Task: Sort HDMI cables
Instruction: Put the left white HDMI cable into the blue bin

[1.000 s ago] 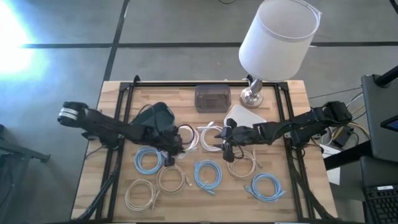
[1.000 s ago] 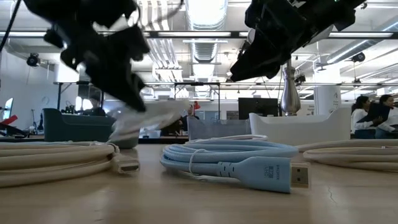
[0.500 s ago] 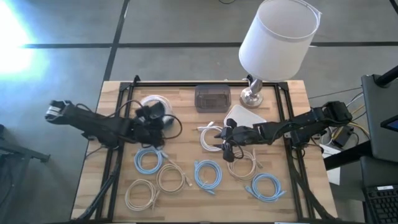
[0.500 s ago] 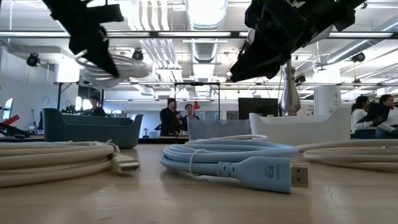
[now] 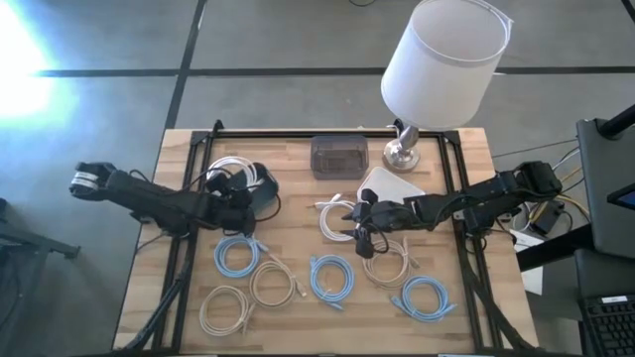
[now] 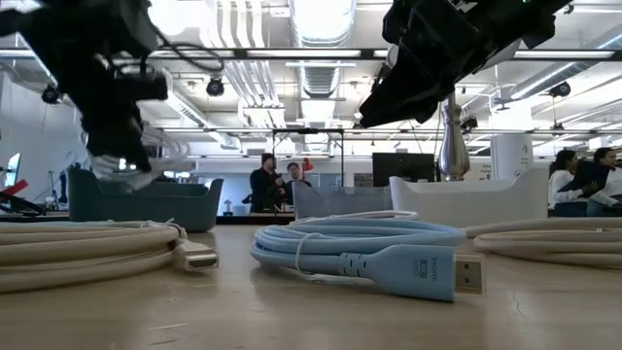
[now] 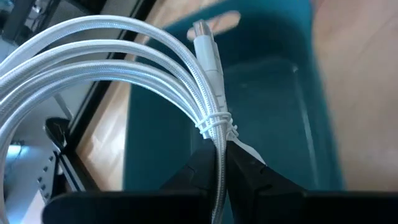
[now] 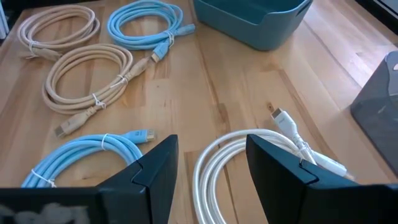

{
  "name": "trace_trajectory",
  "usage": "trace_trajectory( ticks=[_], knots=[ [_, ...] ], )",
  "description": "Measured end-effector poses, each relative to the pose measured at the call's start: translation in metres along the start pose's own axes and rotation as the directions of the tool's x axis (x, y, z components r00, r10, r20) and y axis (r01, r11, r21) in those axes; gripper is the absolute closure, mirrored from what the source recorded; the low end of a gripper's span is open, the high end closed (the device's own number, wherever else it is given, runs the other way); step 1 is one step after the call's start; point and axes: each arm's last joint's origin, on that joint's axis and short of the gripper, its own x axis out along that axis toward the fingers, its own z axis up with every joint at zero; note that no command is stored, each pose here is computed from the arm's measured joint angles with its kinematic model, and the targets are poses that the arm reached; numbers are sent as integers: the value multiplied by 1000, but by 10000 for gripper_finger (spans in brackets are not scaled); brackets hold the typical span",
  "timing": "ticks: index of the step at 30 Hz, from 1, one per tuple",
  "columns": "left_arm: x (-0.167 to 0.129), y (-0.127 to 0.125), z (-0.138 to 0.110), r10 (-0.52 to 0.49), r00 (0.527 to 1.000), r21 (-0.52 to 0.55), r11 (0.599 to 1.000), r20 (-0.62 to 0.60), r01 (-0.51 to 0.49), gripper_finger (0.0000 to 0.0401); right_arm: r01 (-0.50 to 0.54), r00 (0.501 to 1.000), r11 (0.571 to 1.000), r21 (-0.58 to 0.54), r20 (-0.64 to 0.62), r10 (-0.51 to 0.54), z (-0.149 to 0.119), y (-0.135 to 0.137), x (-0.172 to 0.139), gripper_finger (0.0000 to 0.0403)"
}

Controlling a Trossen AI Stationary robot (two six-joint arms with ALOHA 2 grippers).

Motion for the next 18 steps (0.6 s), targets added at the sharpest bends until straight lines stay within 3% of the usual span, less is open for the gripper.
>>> trace_trajectory(
  ticks=[5,12,18],
  knots=[
    [17,0,-9,20,1000,-47,999,-6,-20,374,0,1000,1000,0,0,0,0,0,0,218],
    [33,-2,-19,-62,997,-50,997,-37,60,370,1,1000,1000,0,1,-1,0,0,0,218],
    [35,0,-18,-60,997,-68,996,-42,57,339,2,1000,1000,-23,1,-2,0,0,0,218]
  ],
)
